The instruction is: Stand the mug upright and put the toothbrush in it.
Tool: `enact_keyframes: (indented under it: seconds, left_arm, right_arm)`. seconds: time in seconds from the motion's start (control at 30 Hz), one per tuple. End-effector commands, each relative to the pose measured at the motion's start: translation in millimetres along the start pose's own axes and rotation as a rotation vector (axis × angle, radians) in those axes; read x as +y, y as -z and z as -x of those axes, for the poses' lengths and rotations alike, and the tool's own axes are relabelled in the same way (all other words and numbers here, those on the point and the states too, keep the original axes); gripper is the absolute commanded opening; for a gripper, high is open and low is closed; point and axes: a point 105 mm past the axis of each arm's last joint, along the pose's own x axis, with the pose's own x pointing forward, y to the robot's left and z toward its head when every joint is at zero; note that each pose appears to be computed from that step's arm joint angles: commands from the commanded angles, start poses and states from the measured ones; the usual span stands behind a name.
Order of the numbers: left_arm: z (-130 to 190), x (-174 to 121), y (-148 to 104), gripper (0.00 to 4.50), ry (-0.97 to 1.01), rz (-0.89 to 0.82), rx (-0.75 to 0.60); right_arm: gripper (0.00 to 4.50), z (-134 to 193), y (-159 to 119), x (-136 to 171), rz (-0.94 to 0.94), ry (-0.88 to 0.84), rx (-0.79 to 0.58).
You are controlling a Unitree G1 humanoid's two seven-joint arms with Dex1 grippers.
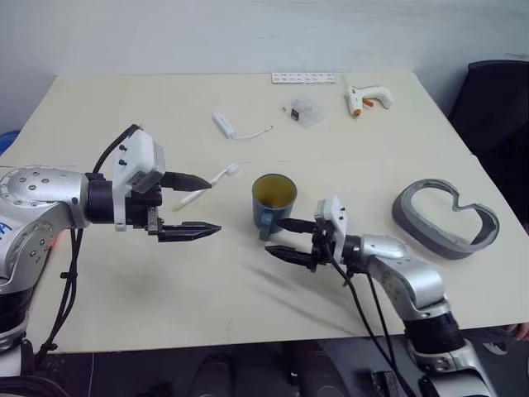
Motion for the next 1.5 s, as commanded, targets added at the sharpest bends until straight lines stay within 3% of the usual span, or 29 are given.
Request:
enact_keyframes:
  seconds: [0.03, 0.2, 0.23, 0.3, 0.47, 0.77, 1.03, 1.5]
  left_arm:
    - [4.5, 5.6, -5.8, 4.34, -0.010, -0.038, -0.015]
    - [25.3, 59.4, 16.3, 4.34, -0.212, 0.002, 0.056]
    - [29.5, 72.3, 23.5, 4.34, -0.259, 0.004, 0.089]
    - [34.2, 95.3, 38.6, 4.34, -0.334, -0.033, 0.174]
    - [11.7, 143.4, 59.4, 4.34, -0.390, -0.055, 0.276]
    - [-69.3, 159.8, 69.3, 4.34, -0.365, 0.030, 0.290]
    - [-99.8, 150.9, 98.2, 4.34, -0.379, 0.028, 0.399]
    - [-99.2, 149.8, 105.5, 0.39, -0.398, 0.079, 0.385]
  right_arm:
    - [3.55, 29.5, -14.0, 8.7, 0.081, -0.017, 0.060]
    - [3.55, 84.1, -44.6, 17.8, 0.081, -0.037, 0.138]
    - [3.92, 92.0, -52.2, 19.7, 0.056, -0.040, 0.138]
    - [4.39, 100.9, -63.3, 28.4, 0.057, -0.075, 0.139]
    - [4.46, 101.0, -83.9, 19.8, 0.194, 0.034, 0.113]
    - [4.46, 92.8, -92.2, 21.2, 0.254, 0.107, 0.074]
    - [4.46, 99.3, -97.3, 25.9, 0.289, 0.173, 0.077]
    - [4.50, 103.2, -102.0, 24.0, 0.296, 0.193, 0.075]
